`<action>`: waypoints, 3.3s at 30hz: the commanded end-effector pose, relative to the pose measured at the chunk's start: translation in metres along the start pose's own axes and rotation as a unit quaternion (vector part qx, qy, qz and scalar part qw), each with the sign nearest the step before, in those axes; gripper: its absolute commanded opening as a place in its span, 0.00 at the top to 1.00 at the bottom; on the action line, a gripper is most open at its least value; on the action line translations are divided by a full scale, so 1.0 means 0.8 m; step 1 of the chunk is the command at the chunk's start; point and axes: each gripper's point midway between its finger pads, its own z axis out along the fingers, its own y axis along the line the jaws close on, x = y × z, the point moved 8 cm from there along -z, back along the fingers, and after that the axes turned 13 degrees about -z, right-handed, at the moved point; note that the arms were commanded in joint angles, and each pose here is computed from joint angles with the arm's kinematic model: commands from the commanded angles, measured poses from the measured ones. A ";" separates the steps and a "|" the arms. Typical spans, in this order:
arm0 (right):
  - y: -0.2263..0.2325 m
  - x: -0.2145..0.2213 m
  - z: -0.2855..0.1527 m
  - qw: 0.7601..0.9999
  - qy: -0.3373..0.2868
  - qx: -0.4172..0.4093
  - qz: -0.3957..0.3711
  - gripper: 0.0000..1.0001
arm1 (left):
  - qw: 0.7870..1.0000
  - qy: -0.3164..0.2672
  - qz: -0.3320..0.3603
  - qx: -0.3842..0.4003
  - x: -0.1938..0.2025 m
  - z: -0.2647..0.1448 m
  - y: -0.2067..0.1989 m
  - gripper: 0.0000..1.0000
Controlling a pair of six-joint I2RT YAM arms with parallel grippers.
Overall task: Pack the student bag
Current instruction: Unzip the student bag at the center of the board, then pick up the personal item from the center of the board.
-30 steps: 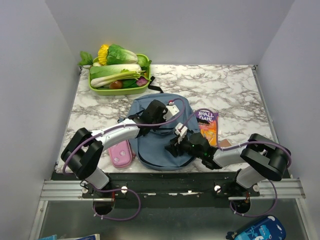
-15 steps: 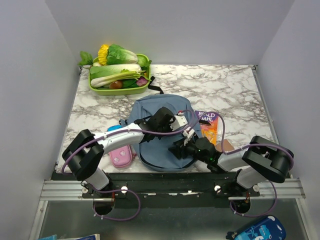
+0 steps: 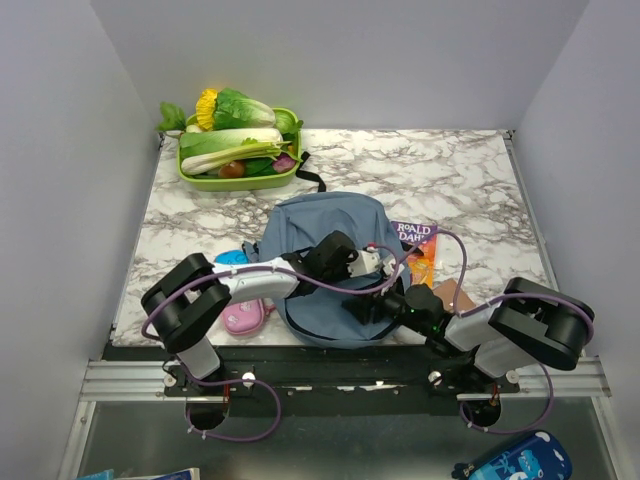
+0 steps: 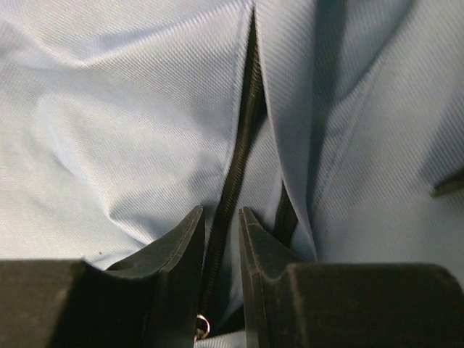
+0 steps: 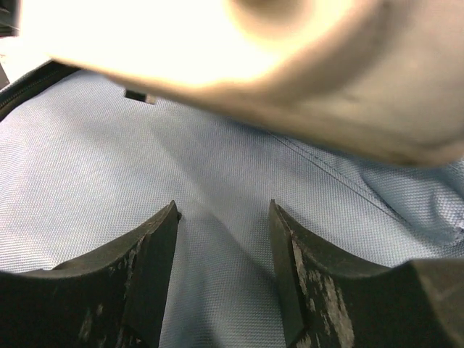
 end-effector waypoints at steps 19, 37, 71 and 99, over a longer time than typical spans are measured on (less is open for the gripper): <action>0.004 0.019 -0.014 0.999 0.005 -0.014 0.040 0.35 | 0.984 -0.010 0.053 -0.171 0.010 0.010 0.027 0.55; 0.003 0.020 -0.019 0.999 -0.007 -0.004 0.051 0.36 | 0.989 0.009 0.028 -0.144 0.011 0.028 0.049 0.39; -0.081 -0.112 -0.050 0.942 0.134 0.286 0.115 0.00 | 0.982 -0.020 -0.165 -0.088 -0.054 -0.074 0.115 1.00; -0.179 -0.044 -0.164 0.632 0.393 0.559 0.366 0.24 | 0.979 -0.039 -0.181 -0.089 -0.039 -0.076 0.108 1.00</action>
